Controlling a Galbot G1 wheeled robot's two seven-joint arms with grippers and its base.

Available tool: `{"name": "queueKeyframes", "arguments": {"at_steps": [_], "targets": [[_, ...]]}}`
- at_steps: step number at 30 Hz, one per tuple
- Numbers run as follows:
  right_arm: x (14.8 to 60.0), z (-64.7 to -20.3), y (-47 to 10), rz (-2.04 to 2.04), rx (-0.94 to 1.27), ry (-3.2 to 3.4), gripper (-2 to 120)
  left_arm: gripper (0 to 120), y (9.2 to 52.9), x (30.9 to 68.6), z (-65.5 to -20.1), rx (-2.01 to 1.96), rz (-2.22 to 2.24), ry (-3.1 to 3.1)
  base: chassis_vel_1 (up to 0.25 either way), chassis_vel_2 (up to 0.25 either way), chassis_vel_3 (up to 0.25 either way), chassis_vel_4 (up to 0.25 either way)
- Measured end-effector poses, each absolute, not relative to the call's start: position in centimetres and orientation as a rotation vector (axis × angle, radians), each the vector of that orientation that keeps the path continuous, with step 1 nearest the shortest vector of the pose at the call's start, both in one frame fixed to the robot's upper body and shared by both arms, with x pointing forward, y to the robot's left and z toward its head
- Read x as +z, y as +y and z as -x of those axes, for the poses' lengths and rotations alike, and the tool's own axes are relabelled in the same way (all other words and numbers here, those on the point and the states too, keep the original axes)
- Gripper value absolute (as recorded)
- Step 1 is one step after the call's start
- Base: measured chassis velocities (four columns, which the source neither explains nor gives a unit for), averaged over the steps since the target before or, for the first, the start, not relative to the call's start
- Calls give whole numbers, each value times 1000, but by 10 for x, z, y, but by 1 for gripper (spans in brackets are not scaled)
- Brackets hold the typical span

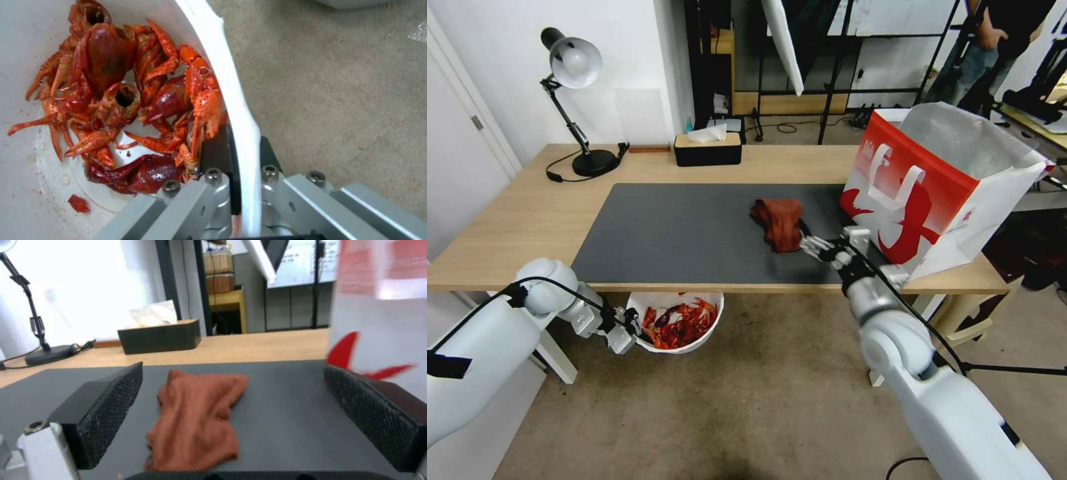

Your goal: Sweep shrimp from table into container with towel, then put container into takeout bag.

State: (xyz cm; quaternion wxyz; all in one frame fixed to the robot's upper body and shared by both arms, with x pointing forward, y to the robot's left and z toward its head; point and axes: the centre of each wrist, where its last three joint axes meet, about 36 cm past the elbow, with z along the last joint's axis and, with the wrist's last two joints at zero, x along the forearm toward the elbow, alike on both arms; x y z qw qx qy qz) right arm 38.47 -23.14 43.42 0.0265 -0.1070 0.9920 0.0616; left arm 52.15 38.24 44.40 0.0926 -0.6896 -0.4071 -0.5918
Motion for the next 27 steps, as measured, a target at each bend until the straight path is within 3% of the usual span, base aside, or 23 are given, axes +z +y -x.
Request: {"name": "queueKeyframes", "arguments": {"at_steps": [10,27], "targets": [[415,-338,-242,273,100,3002,100,0,366,430,-503,-1771,2114,-1135,0,0,0,0],[394,-317,-243,286,33,2997,100,0,334,446,-448,-1902,2274,-924,0,0,0,0]]}}
